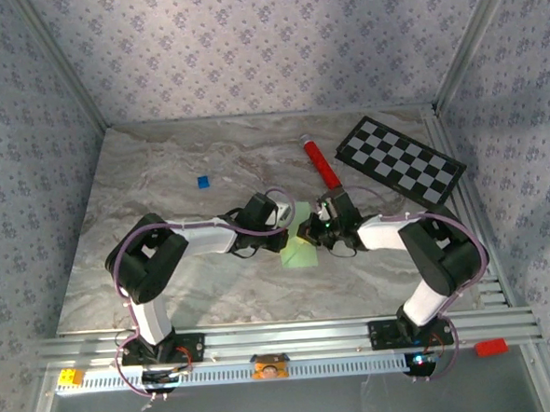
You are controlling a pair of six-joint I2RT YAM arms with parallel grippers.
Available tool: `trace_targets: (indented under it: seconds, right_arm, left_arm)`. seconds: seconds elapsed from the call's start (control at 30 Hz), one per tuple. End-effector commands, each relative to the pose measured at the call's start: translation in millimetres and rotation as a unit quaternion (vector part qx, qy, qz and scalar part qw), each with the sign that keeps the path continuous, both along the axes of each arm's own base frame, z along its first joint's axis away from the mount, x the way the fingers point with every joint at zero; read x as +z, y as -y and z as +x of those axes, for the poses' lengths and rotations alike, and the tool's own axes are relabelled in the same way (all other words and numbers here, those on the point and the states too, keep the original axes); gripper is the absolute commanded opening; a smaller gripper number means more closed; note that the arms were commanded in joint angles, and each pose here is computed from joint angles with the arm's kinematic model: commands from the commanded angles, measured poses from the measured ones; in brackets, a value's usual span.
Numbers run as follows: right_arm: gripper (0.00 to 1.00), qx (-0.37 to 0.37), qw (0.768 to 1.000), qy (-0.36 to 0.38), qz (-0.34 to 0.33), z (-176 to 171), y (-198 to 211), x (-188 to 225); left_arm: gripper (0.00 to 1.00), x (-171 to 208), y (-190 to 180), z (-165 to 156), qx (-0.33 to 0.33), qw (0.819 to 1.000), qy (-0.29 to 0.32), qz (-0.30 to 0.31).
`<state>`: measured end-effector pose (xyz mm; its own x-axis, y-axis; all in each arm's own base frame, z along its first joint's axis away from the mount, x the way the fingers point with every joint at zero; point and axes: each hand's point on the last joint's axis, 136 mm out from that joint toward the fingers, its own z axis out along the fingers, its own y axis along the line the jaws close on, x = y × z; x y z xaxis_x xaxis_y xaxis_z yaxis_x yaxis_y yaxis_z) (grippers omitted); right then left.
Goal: Fold a paper plane with a square sheet of paper (pick it up from the middle)
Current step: Fold the triangle a second time at the center of the table.
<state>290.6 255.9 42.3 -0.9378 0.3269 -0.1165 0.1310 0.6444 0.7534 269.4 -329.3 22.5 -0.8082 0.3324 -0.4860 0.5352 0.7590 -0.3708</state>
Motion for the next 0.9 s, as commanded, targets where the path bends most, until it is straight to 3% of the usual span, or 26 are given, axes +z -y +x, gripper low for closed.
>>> trace_targets:
  seconds: [0.0, 0.4, 0.87]
  right_arm:
    - [0.00, -0.003, 1.000, 0.003, -0.013, 7.6, 7.3, 4.7]
    - [0.00, -0.040, 0.996, -0.058, -0.050, -12.0, 41.5, -49.9]
    - [0.00, 0.004, 1.000, 0.004, 0.026, 9.0, 17.3, 0.5]
  left_arm:
    - [0.00, -26.1, -18.3, -11.8, -0.002, 0.998, -0.030, 0.049]
    - [0.00, -26.8, -20.6, -12.6, -0.001, 0.998, -0.032, 0.052]
    - [0.00, -24.5, -19.8, -12.0, -0.002, 0.998, -0.030, 0.049]
